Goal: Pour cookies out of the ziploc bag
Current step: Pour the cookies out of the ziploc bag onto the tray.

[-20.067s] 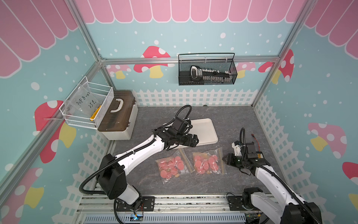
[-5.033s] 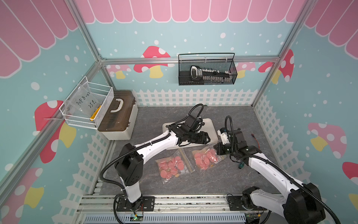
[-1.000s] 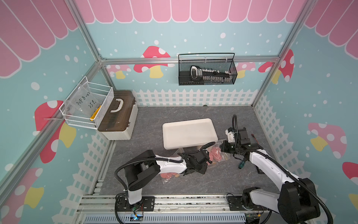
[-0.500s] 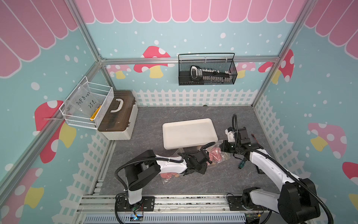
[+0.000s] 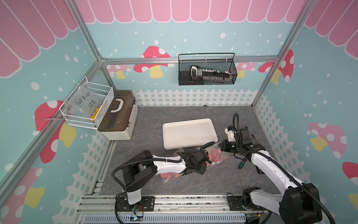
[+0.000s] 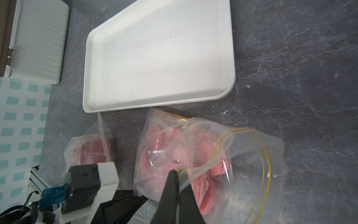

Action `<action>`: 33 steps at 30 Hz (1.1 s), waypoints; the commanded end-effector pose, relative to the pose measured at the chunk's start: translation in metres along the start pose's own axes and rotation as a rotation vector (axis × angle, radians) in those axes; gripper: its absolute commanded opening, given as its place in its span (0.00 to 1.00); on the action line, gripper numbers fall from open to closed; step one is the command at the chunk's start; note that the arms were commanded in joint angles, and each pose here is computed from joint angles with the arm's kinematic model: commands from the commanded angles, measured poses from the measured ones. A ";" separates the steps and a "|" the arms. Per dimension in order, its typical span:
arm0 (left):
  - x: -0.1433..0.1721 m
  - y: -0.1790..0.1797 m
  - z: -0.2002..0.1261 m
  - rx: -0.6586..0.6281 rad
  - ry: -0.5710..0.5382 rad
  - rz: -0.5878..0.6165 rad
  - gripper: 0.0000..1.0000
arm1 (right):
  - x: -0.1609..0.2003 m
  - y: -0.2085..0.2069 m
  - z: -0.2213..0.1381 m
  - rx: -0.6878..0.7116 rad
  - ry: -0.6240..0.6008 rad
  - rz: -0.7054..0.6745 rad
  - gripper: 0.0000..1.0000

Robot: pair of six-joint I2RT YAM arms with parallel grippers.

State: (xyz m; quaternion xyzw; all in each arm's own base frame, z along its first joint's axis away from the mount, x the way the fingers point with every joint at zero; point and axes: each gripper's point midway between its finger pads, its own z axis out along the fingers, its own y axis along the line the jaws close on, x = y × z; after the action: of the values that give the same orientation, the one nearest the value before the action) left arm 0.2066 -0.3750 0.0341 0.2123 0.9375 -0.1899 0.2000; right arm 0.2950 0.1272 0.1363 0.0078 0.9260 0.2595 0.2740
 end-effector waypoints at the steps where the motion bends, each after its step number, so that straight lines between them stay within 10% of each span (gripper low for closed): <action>1: -0.007 -0.002 -0.015 -0.013 -0.027 0.002 0.00 | -0.014 0.014 -0.011 -0.042 -0.043 -0.027 0.00; 33: -0.078 0.026 -0.091 -0.050 -0.221 -0.031 0.00 | -0.082 0.075 -0.032 -0.190 -0.135 -0.109 0.00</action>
State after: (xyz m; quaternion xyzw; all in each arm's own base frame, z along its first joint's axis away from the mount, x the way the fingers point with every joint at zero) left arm 0.2429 -0.3437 0.1182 0.1786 0.9236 -0.1922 0.2795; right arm 0.3276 0.1549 0.2189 -0.0347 0.8887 0.3174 0.3289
